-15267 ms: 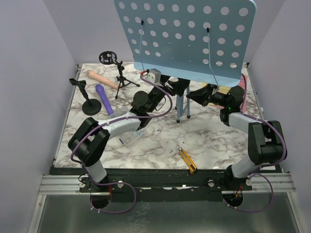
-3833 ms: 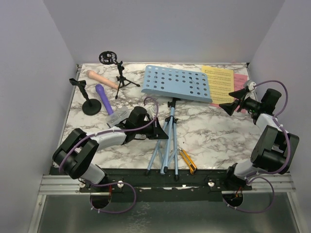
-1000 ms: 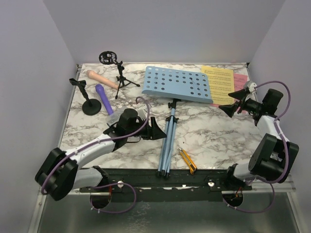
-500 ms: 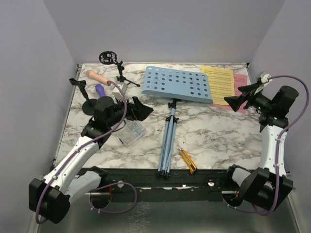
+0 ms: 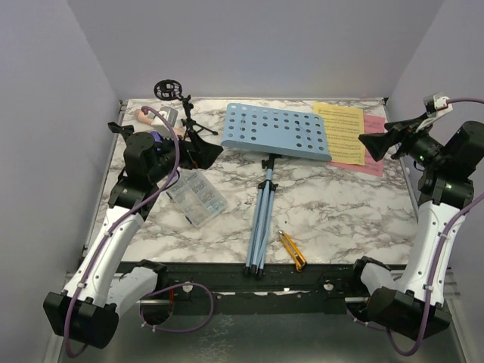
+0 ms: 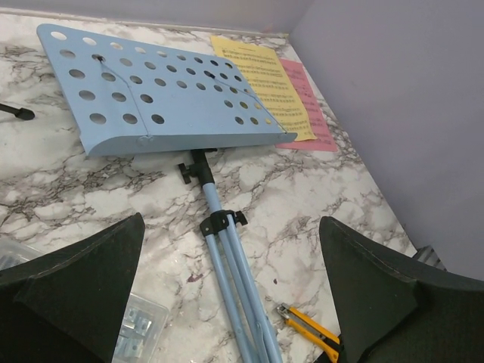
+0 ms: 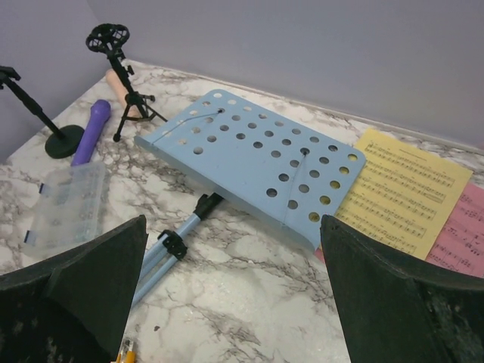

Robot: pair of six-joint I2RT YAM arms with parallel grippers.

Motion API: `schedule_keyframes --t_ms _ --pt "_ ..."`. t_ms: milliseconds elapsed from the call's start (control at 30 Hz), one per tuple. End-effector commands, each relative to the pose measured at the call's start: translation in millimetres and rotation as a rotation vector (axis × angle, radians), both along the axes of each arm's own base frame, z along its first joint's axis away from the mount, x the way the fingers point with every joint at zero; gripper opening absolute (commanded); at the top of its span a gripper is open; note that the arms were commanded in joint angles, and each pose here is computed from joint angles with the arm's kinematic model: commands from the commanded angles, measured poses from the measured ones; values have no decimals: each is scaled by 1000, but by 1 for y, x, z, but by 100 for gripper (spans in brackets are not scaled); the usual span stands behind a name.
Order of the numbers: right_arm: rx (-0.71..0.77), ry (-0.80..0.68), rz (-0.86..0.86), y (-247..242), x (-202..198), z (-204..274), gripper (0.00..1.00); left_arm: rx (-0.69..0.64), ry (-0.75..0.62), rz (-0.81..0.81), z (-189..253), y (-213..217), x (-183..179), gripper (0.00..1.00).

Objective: Pack up the instrument practice props
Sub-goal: Reset both arms

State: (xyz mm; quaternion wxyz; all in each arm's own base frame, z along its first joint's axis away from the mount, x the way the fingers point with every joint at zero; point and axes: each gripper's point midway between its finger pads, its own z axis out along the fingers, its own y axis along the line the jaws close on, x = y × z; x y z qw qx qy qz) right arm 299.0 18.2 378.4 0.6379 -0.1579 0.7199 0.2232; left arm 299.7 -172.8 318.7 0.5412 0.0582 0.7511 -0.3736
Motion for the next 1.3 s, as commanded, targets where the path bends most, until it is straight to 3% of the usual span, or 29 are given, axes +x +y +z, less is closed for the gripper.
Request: schedule_keyframes --t_ms 0,367,700,1267 --pt "78 29 6 13 -20 17 100 -47 -50 -16 33 2 -18 99" --pt "134 31 -40 22 -42 36 100 -73 -72 -20 43 5 -34 99" --pt "200 76 134 50 -66 43 100 -79 -92 -14 49 10 -49 99" --pt "196 58 26 44 -69 62 100 -110 -90 -29 51 10 -64 99"
